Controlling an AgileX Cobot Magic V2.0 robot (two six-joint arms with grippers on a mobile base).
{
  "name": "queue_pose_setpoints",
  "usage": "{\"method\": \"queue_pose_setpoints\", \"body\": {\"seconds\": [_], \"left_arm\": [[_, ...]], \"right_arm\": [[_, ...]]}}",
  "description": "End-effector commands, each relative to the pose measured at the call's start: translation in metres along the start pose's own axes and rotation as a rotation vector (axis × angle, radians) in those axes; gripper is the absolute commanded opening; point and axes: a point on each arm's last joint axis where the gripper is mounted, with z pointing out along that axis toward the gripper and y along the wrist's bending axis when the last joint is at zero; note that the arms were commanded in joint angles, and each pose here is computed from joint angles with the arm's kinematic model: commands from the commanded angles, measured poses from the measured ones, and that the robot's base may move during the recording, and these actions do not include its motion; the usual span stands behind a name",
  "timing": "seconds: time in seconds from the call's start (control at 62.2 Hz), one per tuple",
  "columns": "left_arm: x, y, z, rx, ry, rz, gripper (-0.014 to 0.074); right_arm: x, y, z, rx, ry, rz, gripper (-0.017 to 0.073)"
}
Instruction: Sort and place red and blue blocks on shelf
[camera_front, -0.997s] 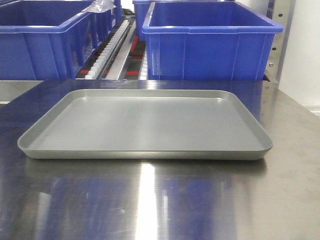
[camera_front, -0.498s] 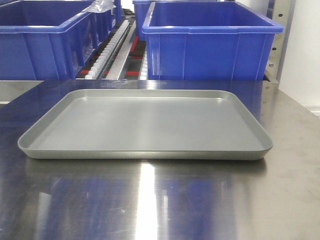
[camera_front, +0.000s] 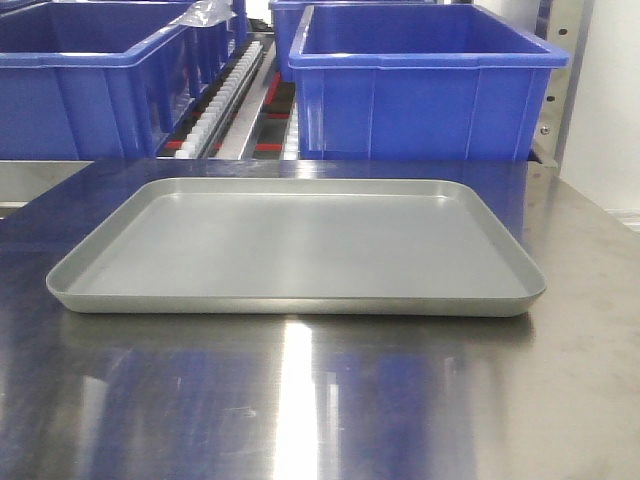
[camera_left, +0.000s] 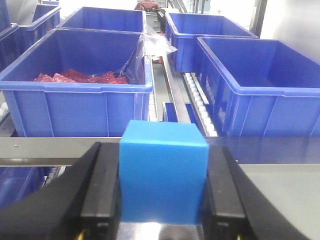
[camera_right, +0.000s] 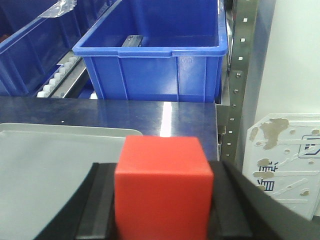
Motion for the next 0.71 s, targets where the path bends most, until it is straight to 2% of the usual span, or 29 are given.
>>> {"method": "queue_pose_setpoints", "body": {"seconds": [0.0,0.691], "left_arm": [[-0.0172,-0.0003,-0.0007,-0.004,-0.112,-0.004,0.0124],[-0.0172,-0.0003,-0.0007,-0.004,-0.112,-0.004,0.0124]], "right_arm": [[-0.0185,0.0009,-0.0020,0.002,-0.121,-0.009,0.0068],[-0.0185,0.0009,-0.0020,0.002,-0.121,-0.009,0.0068]]}}
